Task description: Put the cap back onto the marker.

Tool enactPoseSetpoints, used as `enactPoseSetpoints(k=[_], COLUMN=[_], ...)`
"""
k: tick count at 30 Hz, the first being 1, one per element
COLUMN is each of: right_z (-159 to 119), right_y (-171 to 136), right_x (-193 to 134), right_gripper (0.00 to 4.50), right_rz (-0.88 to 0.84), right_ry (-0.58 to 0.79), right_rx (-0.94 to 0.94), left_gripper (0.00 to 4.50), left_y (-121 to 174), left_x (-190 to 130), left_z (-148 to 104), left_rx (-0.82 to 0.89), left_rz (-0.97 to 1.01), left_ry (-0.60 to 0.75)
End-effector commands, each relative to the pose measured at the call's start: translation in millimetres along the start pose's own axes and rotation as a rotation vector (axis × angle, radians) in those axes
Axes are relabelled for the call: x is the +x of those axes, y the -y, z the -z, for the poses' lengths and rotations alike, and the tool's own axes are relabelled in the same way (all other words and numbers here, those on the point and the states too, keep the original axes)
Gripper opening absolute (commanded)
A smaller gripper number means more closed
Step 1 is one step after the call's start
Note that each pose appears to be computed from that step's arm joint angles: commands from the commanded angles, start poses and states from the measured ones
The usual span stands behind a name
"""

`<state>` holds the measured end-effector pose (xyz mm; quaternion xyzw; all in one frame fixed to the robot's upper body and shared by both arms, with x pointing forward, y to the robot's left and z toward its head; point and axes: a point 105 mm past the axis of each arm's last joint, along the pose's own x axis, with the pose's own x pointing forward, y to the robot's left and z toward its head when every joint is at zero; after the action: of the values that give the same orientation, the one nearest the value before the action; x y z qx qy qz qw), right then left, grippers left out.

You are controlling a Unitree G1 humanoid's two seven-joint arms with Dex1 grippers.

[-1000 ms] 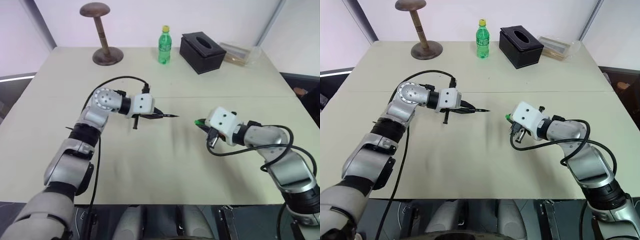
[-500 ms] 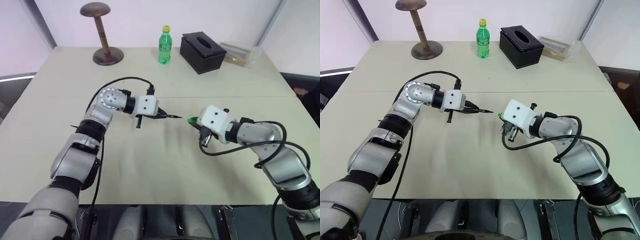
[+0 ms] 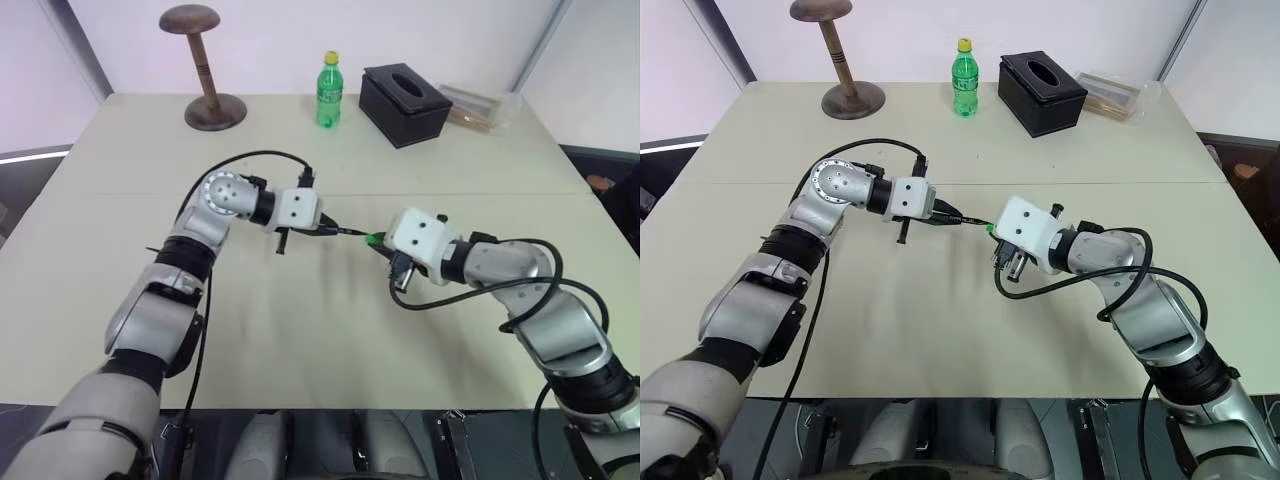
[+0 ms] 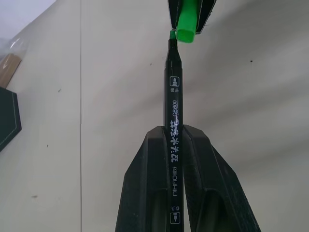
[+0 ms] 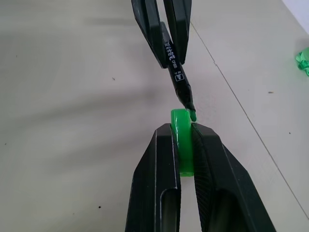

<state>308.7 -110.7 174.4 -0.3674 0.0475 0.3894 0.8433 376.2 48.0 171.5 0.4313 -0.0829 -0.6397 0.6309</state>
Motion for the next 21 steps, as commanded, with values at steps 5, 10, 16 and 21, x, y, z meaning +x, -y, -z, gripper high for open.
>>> enactPoseSetpoints(k=[5, 10, 16, 21], right_z=[-7, -3, 0, 0], right_y=[8, 8, 10, 11], right_x=[-5, -9, -10, -10], right_gripper=[0.03, 0.03, 0.03, 0.03], right_rz=[0.033, 0.035, 0.042, 0.046], right_ry=[0.019, 0.005, -0.003, -0.003], right_rx=[-0.027, -0.024, -0.022, -0.020], left_gripper=[0.00, 0.00, 0.00, 0.00], left_y=[-8, -10, -12, -13], left_x=[-6, -11, -14, -11], left_z=[-7, -6, -7, -13], left_rx=[0.051, 0.053, 0.058, 0.070], left_rz=[-0.010, -0.014, -0.015, -0.008], left_ry=[0.001, -0.014, -0.019, -0.004])
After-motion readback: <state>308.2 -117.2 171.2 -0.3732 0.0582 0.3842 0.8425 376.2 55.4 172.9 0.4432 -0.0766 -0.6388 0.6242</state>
